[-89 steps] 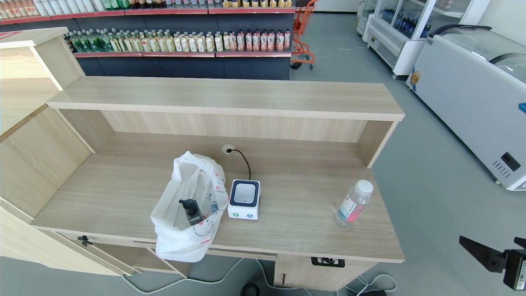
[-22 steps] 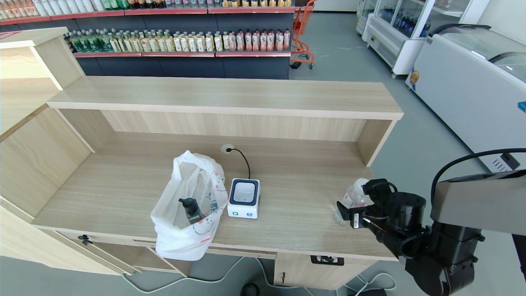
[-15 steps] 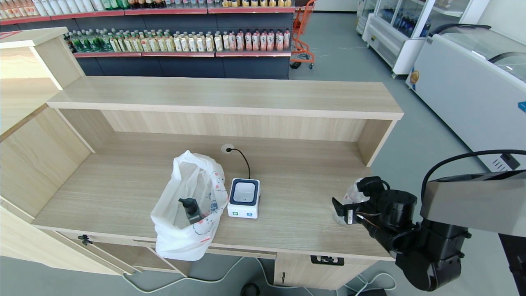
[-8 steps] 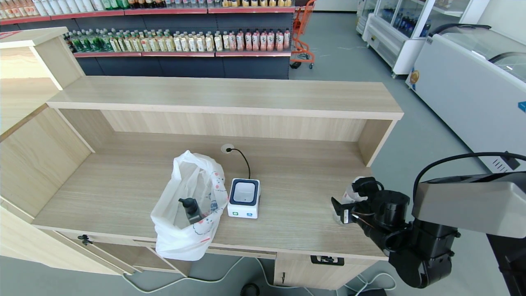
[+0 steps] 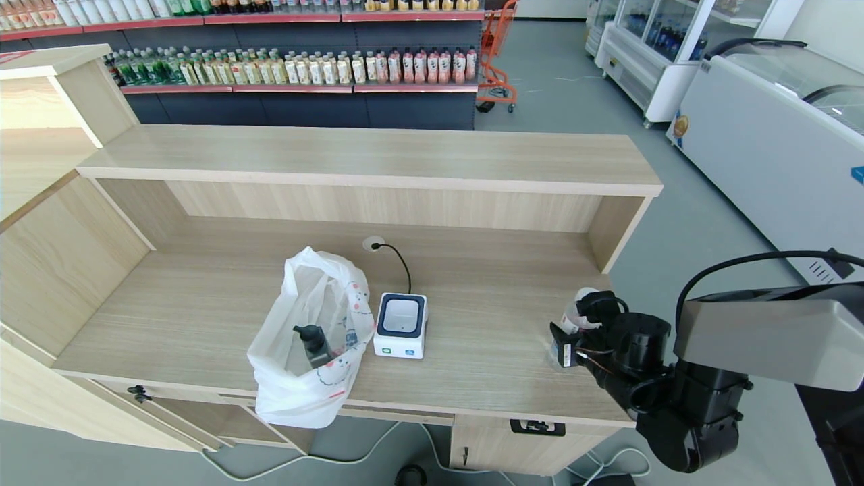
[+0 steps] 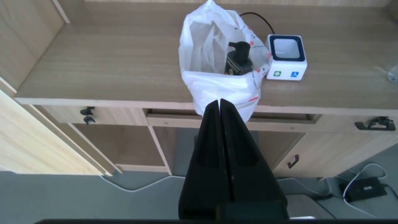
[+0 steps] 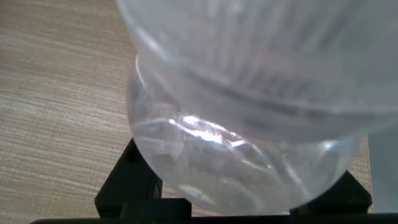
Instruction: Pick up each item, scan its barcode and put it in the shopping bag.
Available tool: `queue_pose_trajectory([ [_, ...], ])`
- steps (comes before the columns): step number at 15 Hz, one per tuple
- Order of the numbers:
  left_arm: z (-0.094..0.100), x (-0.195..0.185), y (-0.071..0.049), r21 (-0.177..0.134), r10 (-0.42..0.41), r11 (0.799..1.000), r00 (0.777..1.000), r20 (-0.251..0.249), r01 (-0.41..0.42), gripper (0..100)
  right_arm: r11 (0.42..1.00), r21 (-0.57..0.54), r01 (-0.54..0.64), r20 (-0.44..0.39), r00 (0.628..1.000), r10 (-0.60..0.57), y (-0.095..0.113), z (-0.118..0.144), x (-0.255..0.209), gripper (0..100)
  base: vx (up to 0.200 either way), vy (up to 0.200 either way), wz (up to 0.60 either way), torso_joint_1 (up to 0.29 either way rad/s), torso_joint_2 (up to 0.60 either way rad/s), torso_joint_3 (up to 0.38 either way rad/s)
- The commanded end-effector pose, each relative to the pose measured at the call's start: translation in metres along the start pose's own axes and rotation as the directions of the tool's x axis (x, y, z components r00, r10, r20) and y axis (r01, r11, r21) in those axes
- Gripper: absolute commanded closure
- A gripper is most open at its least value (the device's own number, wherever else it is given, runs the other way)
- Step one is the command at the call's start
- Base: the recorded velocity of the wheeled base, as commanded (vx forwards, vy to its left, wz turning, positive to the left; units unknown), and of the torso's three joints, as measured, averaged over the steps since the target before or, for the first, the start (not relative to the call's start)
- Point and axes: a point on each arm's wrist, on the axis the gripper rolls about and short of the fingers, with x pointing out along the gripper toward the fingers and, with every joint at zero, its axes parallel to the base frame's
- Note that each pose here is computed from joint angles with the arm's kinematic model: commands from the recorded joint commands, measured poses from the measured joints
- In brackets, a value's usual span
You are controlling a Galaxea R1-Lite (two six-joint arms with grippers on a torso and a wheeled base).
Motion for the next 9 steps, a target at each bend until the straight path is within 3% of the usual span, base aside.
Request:
queue_pose_trajectory([
  [1, 0.0000, 0.0000, 0.0000, 0.000, 0.000, 1.000, 1.000, 0.000, 0.000, 100, 1.000, -0.003, -0.001, -0.002, 1.000, 0.001, 0.0004, 0.0000, -0.0012, 100, 0.000, 0.000, 0.00, 0.000, 0.00, 0.000],
  [9, 0.0000, 0.0000, 0.0000, 0.000, 0.000, 1.000, 1.000, 0.000, 0.000, 100, 1.000, -0.014, -0.011, -0.028, 1.000, 0.011, 0.0035, -0.0062, -0.0042, 100, 0.000, 0.000, 0.00, 0.000, 0.00, 0.000],
])
